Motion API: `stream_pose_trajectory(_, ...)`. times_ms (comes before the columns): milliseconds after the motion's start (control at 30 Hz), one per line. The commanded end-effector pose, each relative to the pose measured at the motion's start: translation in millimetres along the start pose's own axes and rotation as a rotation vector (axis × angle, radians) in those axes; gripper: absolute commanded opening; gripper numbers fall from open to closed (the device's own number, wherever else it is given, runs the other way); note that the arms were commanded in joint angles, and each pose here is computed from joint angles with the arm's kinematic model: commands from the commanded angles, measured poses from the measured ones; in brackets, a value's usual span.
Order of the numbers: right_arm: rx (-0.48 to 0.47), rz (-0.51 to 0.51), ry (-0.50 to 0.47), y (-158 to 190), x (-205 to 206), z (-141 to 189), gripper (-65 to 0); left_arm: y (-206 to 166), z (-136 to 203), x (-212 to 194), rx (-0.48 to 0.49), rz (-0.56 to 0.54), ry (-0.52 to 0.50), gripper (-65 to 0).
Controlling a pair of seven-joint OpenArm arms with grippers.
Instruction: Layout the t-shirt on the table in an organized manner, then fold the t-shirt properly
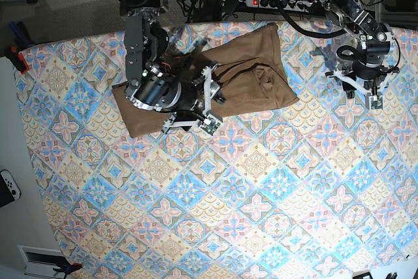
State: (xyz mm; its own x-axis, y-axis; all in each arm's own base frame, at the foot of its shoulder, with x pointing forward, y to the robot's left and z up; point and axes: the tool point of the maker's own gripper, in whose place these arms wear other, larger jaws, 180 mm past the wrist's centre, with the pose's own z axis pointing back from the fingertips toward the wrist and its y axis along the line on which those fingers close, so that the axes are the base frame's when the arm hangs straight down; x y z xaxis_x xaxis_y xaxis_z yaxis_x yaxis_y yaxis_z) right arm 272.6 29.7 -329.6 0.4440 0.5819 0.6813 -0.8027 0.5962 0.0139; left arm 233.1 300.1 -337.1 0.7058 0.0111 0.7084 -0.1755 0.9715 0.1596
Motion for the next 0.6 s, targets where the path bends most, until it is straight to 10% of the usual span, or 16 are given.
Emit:
stream_pose_trajectory(0,-0.016,-0.001,-0.069,-9.0,17.7,8.0,-41.4,2.0,2.4,12.3,0.007,-0.004,-0.045,-39.3)
stream_pose_trajectory(167,-0.110,-0.161,-0.133,-56.9,4.7,31.3,-64.6,2.1,2.4,12.1,0.008,-0.005,-0.044,-39.3)
stream_pose_trajectory(567,-0.241,-0.243,-0.075,-102.7,-40.1,58.7,-65.0,-12.2,-1.0,18.3,-0.029,-0.034,-0.051,-39.3)
